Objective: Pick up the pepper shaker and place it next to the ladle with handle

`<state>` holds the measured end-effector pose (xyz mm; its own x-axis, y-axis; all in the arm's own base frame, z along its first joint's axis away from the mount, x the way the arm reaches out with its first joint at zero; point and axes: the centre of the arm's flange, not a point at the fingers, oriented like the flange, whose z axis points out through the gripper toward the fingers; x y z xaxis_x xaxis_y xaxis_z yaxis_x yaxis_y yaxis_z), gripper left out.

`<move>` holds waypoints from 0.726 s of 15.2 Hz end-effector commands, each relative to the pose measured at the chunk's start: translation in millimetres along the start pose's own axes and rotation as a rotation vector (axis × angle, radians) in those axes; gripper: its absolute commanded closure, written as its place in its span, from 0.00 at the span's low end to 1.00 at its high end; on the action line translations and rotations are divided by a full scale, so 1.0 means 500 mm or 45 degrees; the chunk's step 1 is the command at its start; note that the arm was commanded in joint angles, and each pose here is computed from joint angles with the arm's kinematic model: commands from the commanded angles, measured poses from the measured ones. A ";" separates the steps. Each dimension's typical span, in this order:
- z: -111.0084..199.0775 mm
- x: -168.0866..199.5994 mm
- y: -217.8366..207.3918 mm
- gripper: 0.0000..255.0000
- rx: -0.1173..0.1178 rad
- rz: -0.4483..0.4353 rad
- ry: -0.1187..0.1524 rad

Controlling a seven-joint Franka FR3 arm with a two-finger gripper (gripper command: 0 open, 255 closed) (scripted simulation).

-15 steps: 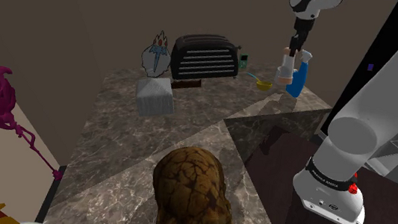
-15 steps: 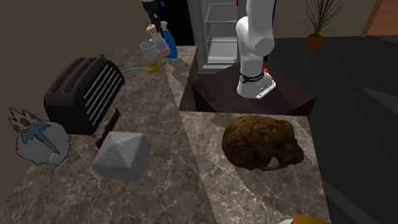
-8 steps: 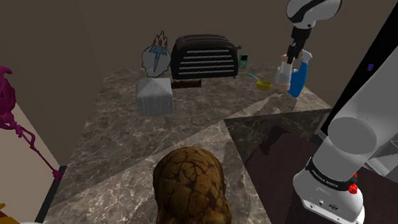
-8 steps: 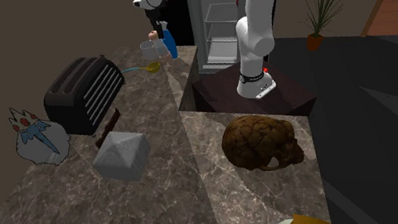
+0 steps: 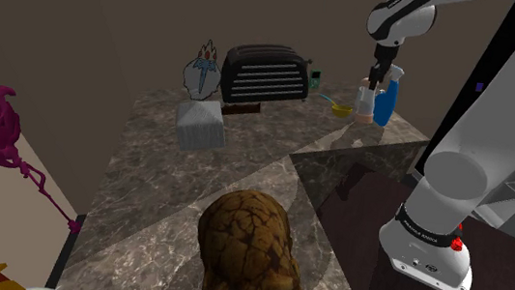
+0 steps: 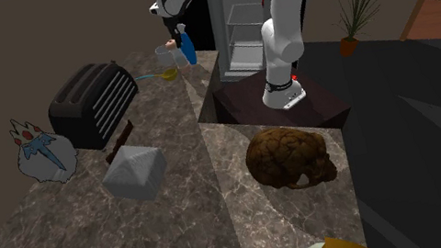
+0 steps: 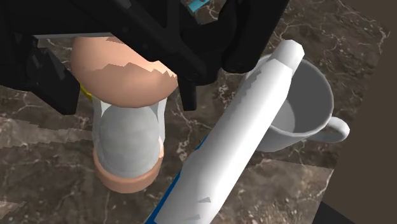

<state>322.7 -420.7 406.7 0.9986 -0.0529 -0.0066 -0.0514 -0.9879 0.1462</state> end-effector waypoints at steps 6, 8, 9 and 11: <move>0.001 0.000 0.000 0.00 0.000 0.000 0.001; 0.001 0.000 0.000 0.00 0.000 0.000 0.001; 0.001 0.000 0.000 0.00 0.000 0.000 0.001; -0.026 0.000 0.000 0.00 0.000 0.000 0.001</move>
<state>323.0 -418.8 411.5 0.9986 -0.0527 -0.0062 -0.0512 -0.9879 0.1465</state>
